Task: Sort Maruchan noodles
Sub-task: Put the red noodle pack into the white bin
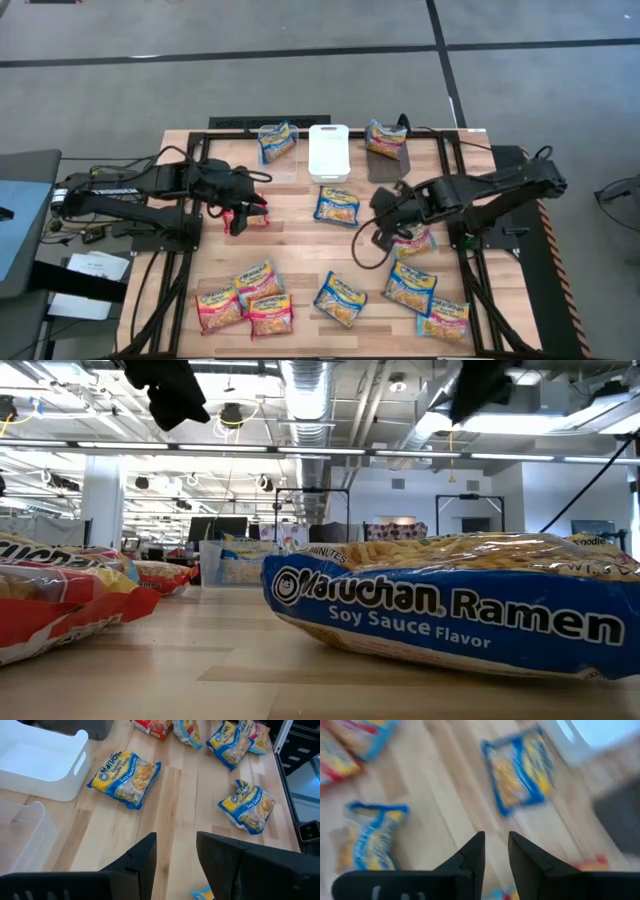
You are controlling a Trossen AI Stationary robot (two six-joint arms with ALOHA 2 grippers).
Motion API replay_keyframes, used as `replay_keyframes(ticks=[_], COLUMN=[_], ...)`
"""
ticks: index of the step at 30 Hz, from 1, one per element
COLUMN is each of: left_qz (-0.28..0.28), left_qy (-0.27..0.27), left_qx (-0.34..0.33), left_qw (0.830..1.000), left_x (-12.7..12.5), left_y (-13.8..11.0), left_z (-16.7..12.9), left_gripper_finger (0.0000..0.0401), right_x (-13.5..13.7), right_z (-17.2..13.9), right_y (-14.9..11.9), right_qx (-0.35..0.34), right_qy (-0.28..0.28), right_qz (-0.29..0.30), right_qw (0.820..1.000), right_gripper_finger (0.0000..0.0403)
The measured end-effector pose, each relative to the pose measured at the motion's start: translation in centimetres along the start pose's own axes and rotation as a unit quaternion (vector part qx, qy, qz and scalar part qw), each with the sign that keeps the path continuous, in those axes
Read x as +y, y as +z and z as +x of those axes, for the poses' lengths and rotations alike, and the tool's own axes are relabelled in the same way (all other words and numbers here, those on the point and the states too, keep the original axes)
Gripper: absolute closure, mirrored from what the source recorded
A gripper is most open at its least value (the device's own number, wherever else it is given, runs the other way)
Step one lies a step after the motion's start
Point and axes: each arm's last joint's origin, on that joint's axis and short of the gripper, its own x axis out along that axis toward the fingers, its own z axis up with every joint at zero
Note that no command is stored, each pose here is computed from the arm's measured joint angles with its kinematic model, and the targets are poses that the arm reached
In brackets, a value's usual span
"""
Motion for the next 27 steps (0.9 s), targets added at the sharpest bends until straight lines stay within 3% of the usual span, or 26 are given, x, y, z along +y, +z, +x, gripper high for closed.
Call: replay_keyframes(ticks=[5,13,23,27], left_qz=[-0.008,-0.010,-0.005,-0.003], left_qy=[0.001,0.005,0.013,0.015], left_qx=[0.001,0.019,0.048,0.050], left_qw=[1.000,1.000,0.999,0.999], left_x=[0.0,0.1,0.2,0.2], left_y=[0.0,-0.1,-0.5,-0.5], left_z=[0.2,1.1,1.8,2.0], left_gripper_finger=[0.0276,0.0276,0.0276,0.0276], right_x=[1.3,2.4,-1.6,-2.9], right_z=[1.4,3.9,5.1,5.5], right_y=[0.9,1.5,1.7,2.0], right_qx=[-0.034,-0.035,0.054,0.081], right_qy=[0.025,0.021,-0.059,-0.057], right_qz=[-0.035,-0.077,-0.035,-0.017], right_qw=[0.998,0.996,0.996,0.995], right_gripper_finger=[0.0267,0.0219,0.0196,0.0195])
